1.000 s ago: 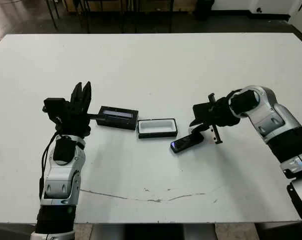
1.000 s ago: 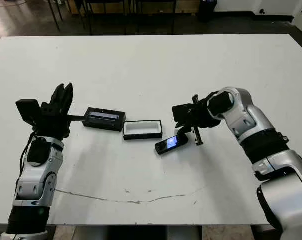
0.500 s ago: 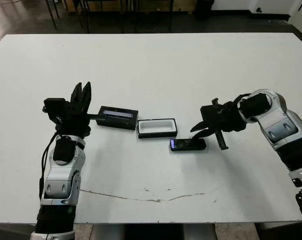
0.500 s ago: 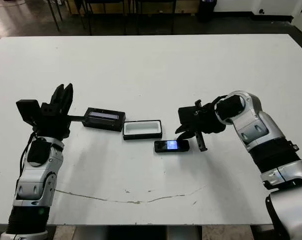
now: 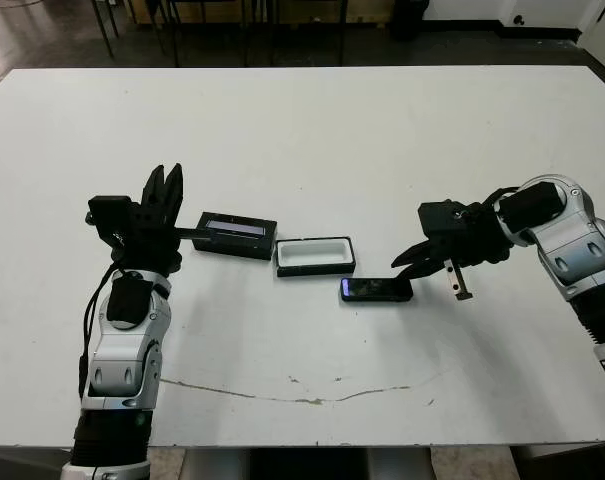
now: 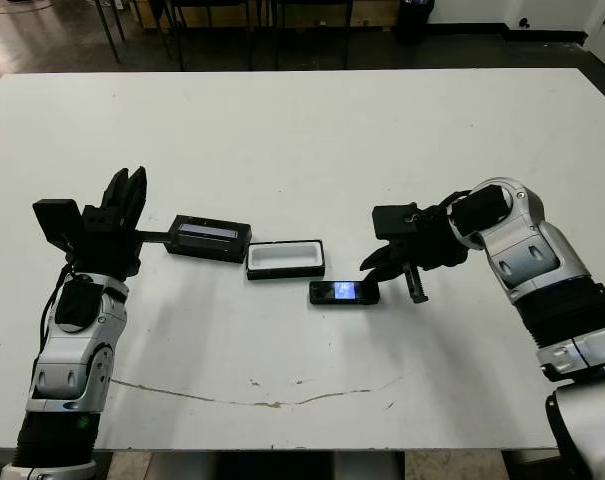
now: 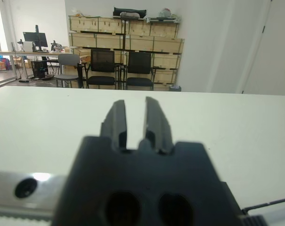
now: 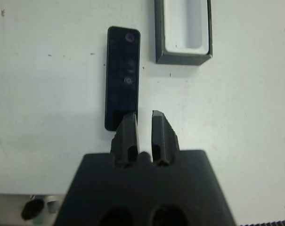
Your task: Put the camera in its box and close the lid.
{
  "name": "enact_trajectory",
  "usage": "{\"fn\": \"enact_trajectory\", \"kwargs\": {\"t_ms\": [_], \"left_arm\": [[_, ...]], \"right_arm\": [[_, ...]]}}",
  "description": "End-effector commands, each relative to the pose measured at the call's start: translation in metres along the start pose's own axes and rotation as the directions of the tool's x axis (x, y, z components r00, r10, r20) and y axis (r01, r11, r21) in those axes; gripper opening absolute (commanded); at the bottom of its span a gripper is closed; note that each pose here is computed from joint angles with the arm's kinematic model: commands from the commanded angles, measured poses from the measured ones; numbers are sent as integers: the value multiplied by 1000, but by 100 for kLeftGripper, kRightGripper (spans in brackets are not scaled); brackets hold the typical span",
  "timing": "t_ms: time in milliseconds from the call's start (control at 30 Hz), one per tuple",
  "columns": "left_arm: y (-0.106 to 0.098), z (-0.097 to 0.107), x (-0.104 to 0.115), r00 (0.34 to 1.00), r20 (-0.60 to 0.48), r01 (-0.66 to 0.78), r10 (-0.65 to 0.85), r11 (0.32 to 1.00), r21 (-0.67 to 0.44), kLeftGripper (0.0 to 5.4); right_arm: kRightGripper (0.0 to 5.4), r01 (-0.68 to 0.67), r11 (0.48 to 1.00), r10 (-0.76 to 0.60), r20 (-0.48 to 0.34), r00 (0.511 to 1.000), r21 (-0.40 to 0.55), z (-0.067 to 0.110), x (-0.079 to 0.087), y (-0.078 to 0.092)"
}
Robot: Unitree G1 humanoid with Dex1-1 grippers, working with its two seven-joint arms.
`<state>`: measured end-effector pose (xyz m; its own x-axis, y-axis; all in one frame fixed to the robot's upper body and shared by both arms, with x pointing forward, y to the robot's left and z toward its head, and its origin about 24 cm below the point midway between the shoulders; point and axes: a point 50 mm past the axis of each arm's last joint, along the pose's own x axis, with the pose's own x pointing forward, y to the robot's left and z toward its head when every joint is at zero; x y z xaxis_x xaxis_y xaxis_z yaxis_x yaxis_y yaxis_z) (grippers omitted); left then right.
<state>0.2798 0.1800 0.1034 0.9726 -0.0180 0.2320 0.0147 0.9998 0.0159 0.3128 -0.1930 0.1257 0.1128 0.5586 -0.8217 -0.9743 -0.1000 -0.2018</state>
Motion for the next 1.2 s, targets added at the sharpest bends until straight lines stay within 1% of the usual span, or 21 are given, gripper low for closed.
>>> {"fn": "enact_trajectory", "kwargs": {"t_ms": [33,167,233,333,467,533,633,700,767,800,867,1033,1100,1200], "left_arm": [[2,-3,0,1000,-27,-3,3,1000,10,3],[3,-4,0,1000,-25,-1,2,1000,21,3],[3,-4,0,1000,-23,-1,1,1000,24,3],[3,-4,0,1000,-21,0,1,1000,29,3],[3,-4,-1,1000,-27,-2,3,1000,21,3],[3,-4,-1,1000,-30,-2,3,1000,15,3],[2,-5,-1,1000,-30,-1,1,1000,13,3],[3,-5,-1,1000,-26,1,-1,1000,23,3],[3,-5,-1,1000,-28,0,0,1000,26,3],[3,-5,-1,1000,-29,0,1,1000,26,3],[4,-5,-1,1000,-31,-2,2,1000,23,3],[5,-5,0,999,-33,0,0,1000,18,3],[5,-5,0,999,-32,1,0,1000,20,3],[6,-5,0,999,-35,0,1,1000,21,0]], "right_arm": [[0,-21,999,22,-25,999,27,-9,3,7],[0,-10,999,12,-27,1000,49,-11,3,8],[0,-2,999,3,-23,1000,38,-11,2,8],[0,15,999,-14,-15,1000,50,-13,-1,6],[0,66,996,-66,-14,998,56,-11,-11,3],[0,104,992,-107,27,994,77,-7,-21,0],[0,161,972,-180,99,979,171,-5,-38,-4],[0,195,953,-240,179,954,234,-3,-48,-5],[0,190,936,-268,251,930,296,-2,-55,-5],[0,177,932,-269,276,923,315,-1,-56,-4],[0,165,931,-267,299,916,325,0,-55,-2],[0,166,938,-254,278,926,305,0,-47,5],[0,148,938,-237,267,934,313,-1,-43,7],[35,91,945,-185,283,941,315,-5,-35,7]]}}
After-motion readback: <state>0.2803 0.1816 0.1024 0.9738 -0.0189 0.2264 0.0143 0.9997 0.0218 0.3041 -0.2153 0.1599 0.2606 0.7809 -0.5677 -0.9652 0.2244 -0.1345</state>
